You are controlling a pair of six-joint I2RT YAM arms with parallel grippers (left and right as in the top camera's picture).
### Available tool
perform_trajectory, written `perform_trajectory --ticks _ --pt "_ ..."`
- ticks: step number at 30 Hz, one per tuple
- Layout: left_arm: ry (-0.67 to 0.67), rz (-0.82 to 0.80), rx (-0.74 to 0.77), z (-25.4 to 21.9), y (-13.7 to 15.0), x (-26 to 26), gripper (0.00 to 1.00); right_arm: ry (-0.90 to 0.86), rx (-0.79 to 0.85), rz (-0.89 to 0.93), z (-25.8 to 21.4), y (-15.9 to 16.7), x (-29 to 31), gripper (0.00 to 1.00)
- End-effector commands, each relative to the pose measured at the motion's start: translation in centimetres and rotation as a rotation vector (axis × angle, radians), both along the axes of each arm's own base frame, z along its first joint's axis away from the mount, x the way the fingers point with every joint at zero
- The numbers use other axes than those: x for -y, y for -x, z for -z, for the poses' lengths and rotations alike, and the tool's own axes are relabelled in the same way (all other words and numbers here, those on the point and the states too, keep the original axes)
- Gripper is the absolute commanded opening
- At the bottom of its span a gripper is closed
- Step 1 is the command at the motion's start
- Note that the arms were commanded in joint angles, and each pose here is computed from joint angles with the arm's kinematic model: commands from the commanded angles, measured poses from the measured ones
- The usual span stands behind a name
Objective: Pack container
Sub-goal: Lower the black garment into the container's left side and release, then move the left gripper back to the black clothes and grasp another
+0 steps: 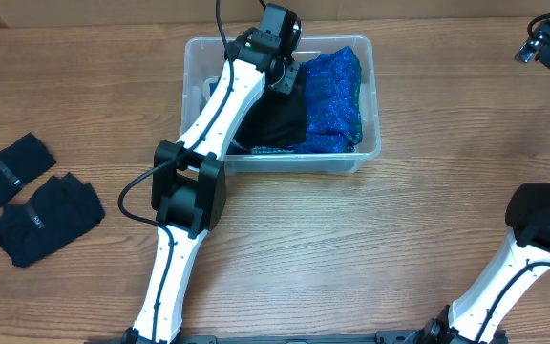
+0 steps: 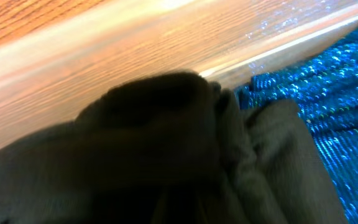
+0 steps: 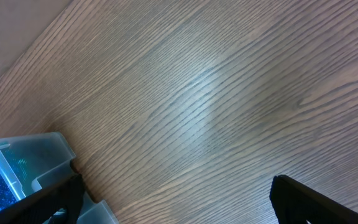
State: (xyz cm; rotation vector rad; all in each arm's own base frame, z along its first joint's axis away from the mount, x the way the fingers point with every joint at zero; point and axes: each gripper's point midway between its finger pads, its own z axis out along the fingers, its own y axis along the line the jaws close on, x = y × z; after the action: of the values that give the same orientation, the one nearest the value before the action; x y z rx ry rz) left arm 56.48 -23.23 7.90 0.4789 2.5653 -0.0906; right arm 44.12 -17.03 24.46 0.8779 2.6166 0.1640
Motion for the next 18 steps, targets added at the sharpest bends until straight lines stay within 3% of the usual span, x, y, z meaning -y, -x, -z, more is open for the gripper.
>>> perform_trajectory --ticks 1,4,7,13,18 --pt "0.04 0.011 0.12 -8.9 -0.3 -0.1 0.19 0.026 0.06 -0.002 -2.4 0.2 -0.2 1.0" --pt "0.074 0.012 0.134 -14.7 2.3 -0.8 0.23 0.026 0.06 -0.002 -2.4 0.2 -0.2 1.0" --pt "0.102 -0.081 0.081 -18.0 5.5 -3.4 0.19 0.026 0.06 -0.002 -2.4 0.2 -0.2 1.0" --pt "0.124 -0.273 -0.032 -21.4 10.2 -12.2 0.22 0.026 0.06 -0.002 -2.4 0.2 -0.2 1.0" --pt "0.132 -0.423 -0.11 -23.4 14.7 -19.7 0.15 0.026 0.06 -0.002 -2.4 0.2 -0.2 1.0"
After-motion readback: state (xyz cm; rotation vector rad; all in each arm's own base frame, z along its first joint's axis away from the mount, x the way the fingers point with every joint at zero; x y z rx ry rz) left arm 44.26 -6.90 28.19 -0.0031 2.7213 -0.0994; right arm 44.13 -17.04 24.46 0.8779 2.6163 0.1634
